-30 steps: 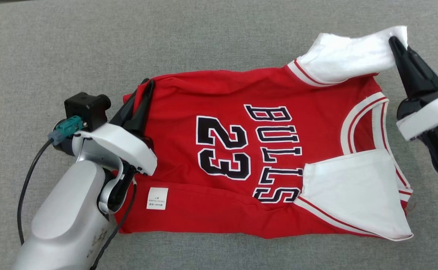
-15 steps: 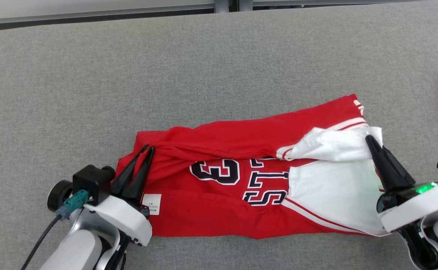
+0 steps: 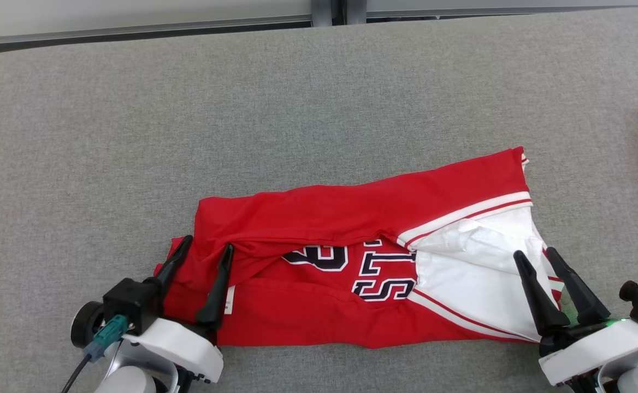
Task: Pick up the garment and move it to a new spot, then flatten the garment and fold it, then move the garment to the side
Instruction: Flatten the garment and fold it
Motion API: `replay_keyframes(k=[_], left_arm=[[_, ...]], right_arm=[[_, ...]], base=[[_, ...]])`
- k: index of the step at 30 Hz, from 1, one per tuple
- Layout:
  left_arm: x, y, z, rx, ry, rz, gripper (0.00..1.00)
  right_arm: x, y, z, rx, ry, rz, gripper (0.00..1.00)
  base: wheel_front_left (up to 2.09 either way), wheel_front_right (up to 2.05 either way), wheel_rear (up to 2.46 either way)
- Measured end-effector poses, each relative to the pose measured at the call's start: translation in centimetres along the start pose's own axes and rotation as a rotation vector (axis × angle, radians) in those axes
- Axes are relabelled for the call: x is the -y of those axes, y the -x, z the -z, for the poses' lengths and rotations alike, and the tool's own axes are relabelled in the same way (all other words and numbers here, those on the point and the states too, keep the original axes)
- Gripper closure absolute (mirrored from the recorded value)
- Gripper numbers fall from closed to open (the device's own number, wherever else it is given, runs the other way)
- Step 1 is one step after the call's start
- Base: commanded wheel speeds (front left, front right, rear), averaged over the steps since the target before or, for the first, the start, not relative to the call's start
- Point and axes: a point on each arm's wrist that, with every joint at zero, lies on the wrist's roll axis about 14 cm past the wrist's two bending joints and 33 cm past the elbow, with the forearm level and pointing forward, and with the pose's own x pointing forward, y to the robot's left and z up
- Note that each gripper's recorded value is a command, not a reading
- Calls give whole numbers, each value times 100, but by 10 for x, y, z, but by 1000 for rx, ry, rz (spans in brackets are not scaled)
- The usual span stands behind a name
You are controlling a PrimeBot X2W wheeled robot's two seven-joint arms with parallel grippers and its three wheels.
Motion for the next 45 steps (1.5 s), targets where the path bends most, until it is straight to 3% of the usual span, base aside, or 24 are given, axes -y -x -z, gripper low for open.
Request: replay_keyframes(k=[7,11,17,31,45], left_arm=[[-22,6,-41,184,61,-142,0],[-35,11,-71,289,47,-219,0],[-38,25,-98,390,6,-277,0],[-27,64,-73,344,-25,-309,0],[-28,66,-63,313,-37,-305,0]], right_arm=[[-9,1,-41,169,156,2,0],[-15,6,-74,294,254,29,0],[-32,14,-97,352,353,49,0],[-59,41,-76,298,373,37,0],[-59,41,-76,302,362,43,0]], base=[[0,0,0],[0,0,0],[0,0,0],[0,0,0],[0,0,0]])
